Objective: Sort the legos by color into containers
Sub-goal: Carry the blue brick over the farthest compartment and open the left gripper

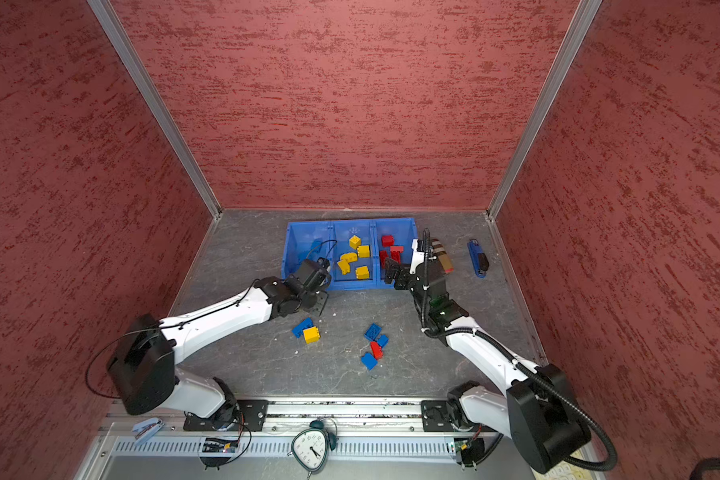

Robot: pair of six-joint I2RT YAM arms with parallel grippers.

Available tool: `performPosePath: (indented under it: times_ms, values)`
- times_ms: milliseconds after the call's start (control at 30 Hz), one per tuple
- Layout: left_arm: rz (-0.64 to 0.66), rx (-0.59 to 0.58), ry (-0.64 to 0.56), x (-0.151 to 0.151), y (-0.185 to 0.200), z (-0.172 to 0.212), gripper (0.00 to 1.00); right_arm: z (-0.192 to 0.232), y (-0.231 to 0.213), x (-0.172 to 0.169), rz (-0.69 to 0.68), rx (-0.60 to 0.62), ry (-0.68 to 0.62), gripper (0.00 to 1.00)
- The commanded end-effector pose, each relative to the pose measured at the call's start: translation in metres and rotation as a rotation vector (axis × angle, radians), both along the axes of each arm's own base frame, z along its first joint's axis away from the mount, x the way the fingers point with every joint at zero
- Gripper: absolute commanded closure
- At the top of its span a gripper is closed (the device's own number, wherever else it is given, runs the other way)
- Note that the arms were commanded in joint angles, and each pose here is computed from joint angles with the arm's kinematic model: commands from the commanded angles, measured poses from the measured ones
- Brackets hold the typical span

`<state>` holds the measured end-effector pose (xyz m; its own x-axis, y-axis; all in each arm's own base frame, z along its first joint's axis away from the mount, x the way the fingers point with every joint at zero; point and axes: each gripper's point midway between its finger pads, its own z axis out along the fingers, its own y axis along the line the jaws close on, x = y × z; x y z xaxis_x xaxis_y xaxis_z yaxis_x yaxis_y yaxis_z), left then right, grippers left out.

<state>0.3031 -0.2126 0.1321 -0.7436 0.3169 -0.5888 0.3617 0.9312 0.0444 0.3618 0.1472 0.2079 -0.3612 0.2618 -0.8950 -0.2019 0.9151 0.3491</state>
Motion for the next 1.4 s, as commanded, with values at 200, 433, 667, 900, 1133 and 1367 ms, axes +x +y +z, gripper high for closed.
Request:
performPosePath:
  times_ms: [200, 433, 667, 900, 1133, 1367]
  values:
    - [0.296, -0.118, -0.205, 0.101, 0.044, 0.053, 0.85, 0.015, -0.006, 0.002, -0.040, -0.001, -0.061, 0.01]
    - [0.410, 0.052, -0.106, 0.157, 0.061, 0.018, 0.85, 0.017, -0.014, -0.003, -0.061, -0.040, -0.058, 0.01]
    - [0.416, 0.269, -0.114, 0.194, 0.070, 0.003, 0.83, 0.020, -0.020, -0.005, -0.080, -0.063, -0.066, 0.01]
    - [0.498, 0.319, -0.116, 0.204, 0.075, -0.001, 0.51, 0.020, -0.020, -0.006, -0.080, -0.066, -0.068, 0.01]
    - [0.474, 0.260, -0.150, 0.188, 0.054, 0.027, 0.32, 0.019, -0.021, -0.008, -0.082, -0.058, -0.058, 0.01]
    - [0.344, 0.122, -0.196, 0.134, 0.013, 0.070, 0.13, -0.002, -0.013, -0.019, -0.031, -0.012, 0.049, 0.01]
